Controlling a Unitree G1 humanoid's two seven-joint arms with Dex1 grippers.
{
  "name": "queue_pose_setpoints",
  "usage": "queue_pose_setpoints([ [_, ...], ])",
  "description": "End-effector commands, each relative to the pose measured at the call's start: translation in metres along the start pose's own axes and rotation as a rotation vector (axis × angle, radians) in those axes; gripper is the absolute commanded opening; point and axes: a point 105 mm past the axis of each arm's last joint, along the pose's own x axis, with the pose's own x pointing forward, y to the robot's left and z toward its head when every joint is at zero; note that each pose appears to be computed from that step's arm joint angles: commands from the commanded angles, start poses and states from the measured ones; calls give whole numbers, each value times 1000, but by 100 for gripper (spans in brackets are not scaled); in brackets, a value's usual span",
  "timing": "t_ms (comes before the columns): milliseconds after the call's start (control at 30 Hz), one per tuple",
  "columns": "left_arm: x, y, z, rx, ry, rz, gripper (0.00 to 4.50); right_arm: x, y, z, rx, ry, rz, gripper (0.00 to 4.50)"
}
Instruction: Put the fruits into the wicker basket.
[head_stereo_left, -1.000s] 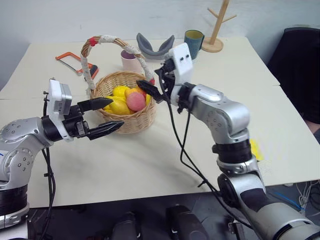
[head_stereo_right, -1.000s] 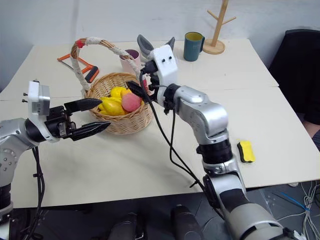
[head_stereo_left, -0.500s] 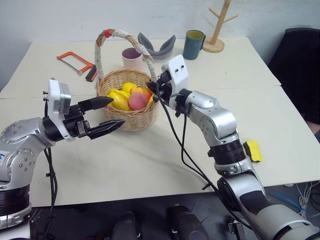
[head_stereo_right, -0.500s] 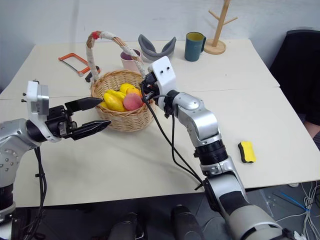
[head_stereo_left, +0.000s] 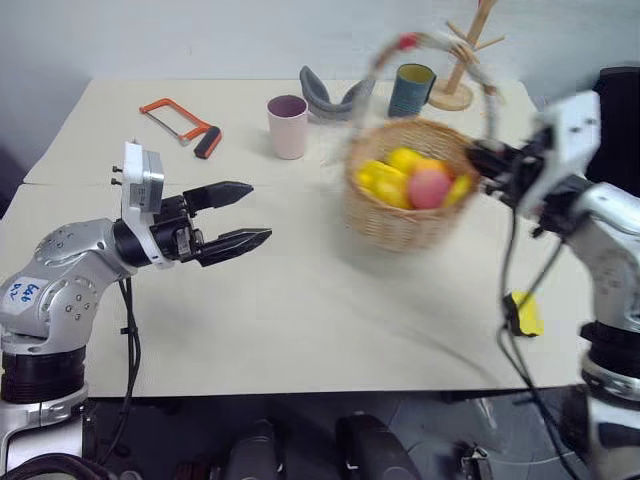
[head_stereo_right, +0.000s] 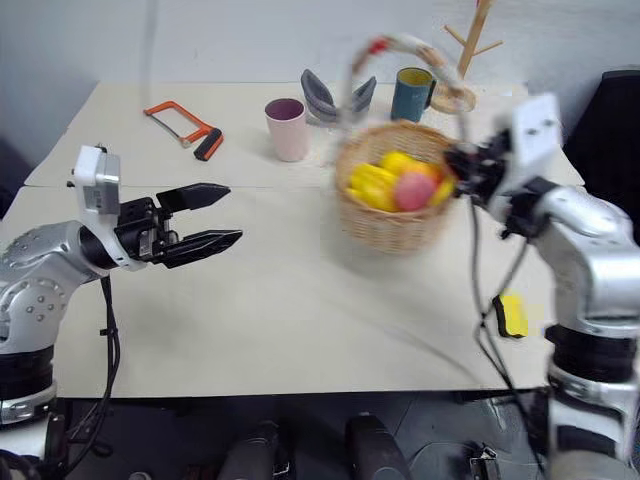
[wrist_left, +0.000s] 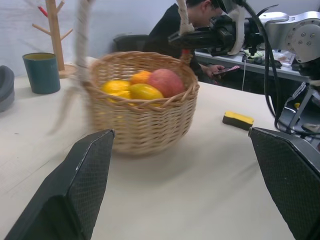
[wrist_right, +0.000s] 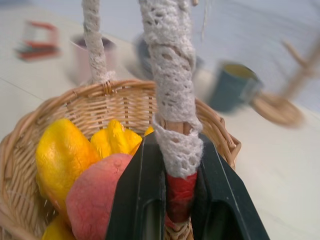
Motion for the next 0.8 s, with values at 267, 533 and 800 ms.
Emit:
queue_pose_setpoints([
  [267, 16, 0, 7, 48, -29, -84, 450, -35, -19, -4, 3, -43, -71, 145],
  [533, 25, 0, 5, 38, -32, -140, 450, -108, -38, -2, 47, 20, -106, 402],
  [800, 36, 9, 3, 30, -48, -168, 450, -181, -42, 7, 135, 116, -71, 444],
])
